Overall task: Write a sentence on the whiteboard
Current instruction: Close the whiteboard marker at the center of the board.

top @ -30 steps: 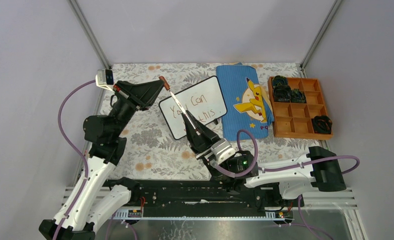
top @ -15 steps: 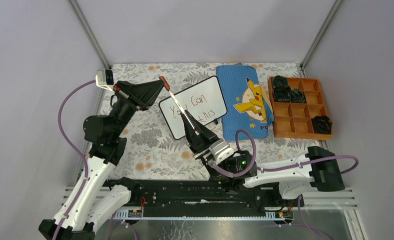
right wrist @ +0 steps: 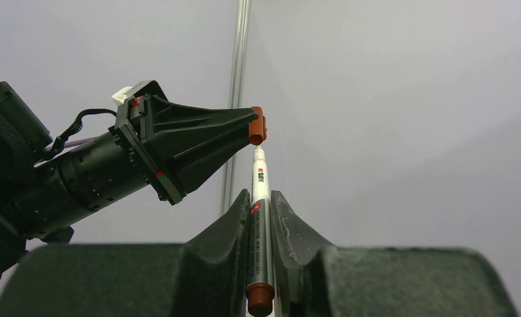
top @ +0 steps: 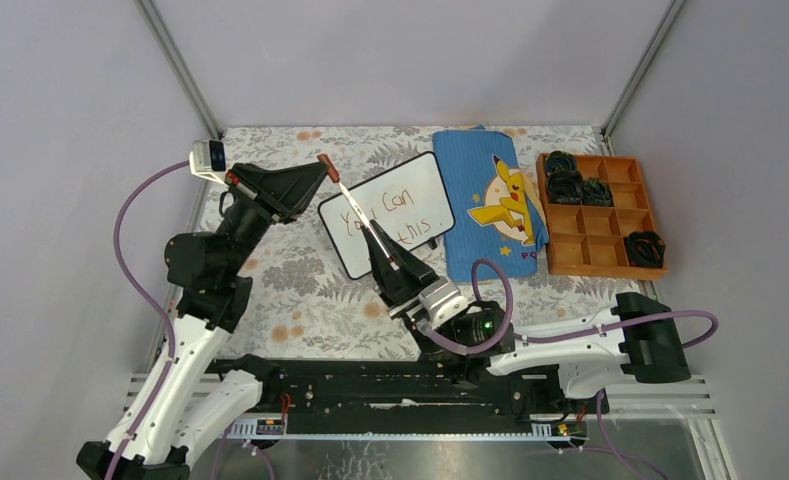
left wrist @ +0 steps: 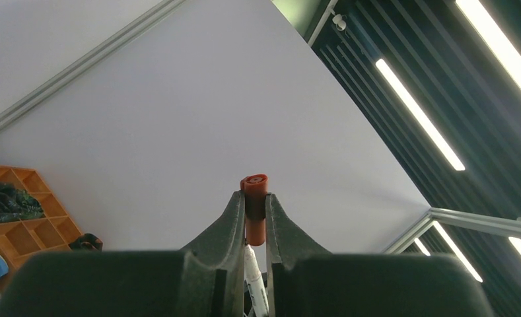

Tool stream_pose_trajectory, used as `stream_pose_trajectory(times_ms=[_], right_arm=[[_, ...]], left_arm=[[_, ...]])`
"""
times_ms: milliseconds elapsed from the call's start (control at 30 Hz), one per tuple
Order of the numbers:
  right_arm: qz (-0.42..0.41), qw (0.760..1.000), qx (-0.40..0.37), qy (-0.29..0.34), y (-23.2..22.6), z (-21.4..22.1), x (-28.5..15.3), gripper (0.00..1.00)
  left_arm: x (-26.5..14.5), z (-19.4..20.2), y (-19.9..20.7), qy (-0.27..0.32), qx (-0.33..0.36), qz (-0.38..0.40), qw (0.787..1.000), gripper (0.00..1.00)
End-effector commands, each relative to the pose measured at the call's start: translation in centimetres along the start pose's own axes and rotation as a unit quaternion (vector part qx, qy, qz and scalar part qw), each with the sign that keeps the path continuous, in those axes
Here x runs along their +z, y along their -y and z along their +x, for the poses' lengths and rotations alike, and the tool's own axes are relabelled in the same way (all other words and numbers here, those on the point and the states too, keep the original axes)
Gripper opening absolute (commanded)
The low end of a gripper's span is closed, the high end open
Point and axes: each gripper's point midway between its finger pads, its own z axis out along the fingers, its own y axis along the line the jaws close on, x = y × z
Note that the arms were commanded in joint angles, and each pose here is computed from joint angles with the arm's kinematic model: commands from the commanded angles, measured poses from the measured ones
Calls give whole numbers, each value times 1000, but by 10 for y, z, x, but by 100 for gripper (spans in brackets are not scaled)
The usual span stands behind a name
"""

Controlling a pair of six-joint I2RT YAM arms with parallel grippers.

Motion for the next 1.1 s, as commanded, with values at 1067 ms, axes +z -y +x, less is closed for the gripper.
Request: stream_pose_trajectory(times_ms=[1067], right_arm=[[64,995,55,59,31,-42,11,0]], left_arm=[[-8,8,-4,-14,26,-9,1000,0]])
